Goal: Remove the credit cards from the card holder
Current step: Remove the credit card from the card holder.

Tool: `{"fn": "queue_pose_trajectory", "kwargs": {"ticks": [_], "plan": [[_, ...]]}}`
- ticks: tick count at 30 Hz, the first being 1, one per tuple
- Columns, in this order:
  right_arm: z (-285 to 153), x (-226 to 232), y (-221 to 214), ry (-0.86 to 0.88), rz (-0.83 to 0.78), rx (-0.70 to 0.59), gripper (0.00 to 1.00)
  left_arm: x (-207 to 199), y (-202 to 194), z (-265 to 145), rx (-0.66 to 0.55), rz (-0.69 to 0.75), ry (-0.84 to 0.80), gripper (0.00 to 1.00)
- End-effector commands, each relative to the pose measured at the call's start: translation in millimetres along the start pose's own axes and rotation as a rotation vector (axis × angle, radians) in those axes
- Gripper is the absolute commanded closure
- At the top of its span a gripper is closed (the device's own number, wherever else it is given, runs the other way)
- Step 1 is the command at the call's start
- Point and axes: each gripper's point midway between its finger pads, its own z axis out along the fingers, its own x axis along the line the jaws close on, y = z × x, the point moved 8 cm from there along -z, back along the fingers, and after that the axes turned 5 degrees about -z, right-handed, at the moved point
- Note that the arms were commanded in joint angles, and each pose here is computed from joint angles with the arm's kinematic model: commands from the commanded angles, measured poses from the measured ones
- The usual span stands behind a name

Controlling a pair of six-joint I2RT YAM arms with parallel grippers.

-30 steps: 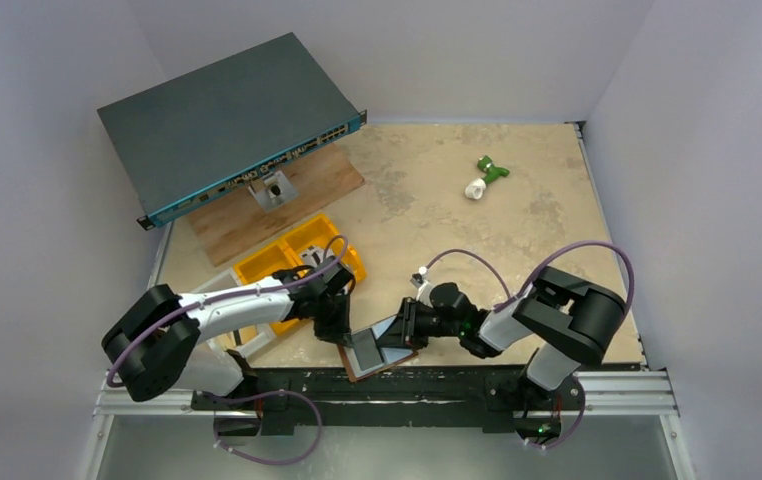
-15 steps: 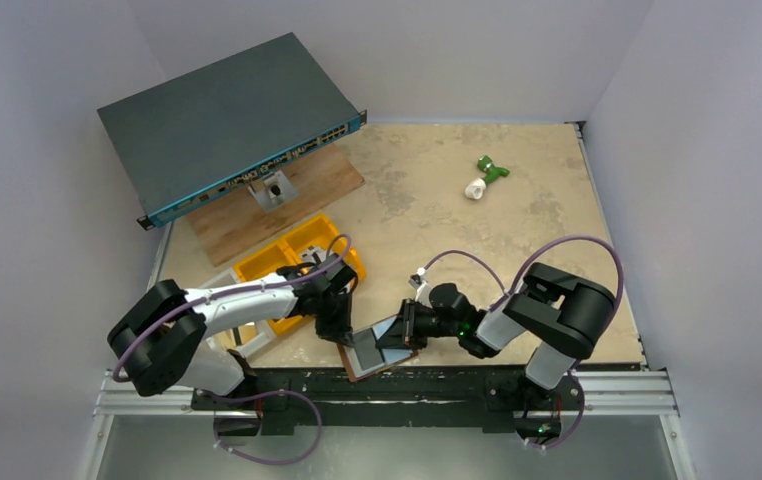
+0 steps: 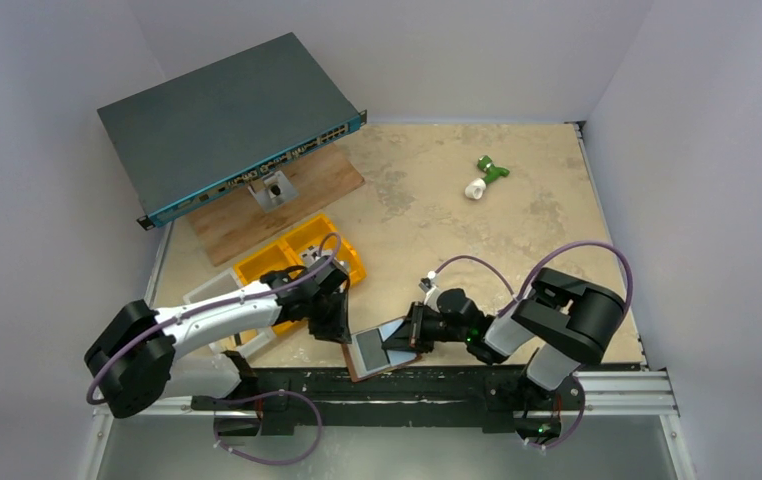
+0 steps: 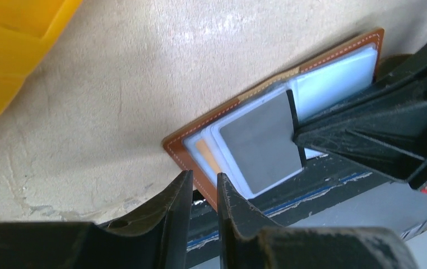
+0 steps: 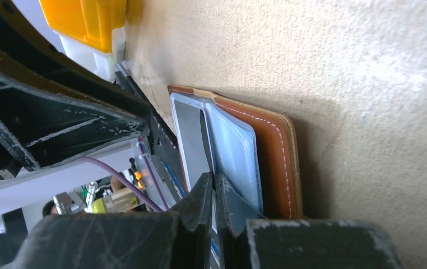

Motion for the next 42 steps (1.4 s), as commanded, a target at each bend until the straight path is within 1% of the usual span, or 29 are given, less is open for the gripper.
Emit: {"fn": "queue_pose_trajectory", "kwargs": {"ticks": [1,12,20,22,24,27,33,42], "plan": [[-3,-3,2,-0.023,0.035,-0.061,1.0,6,-6,-6,-0.016,-0.008,-0.019,0.78],[-1,-5,4,-0.039,0.05,-0.072,1.0,-16,-9,9,0.004,-0.025,-0.18,0.81],[-1,-6,4,-0.051,0.05,-0.075,1.0,-16,-11,25,0.032,-0.047,-0.208,0.87],[-1,-7,3,-0.055,0.052,-0.074,1.0,-14,-12,27,0.038,-0.054,-0.189,0.9],[-2,-7,3,-0.059,0.052,-0.074,1.0,-8,-14,31,0.052,-0.067,-0.131,0.97],[-3,-6,4,-0.066,0.048,-0.076,1.0,3,-17,35,0.076,-0.088,-0.028,1.0],[-8,-5,6,-0.102,0.037,-0.101,1.0,20,-19,36,0.063,-0.115,0.108,1.0],[-11,-10,5,-0.131,0.036,-0.113,1.0,25,-20,36,0.056,-0.115,0.147,1.0]]}}
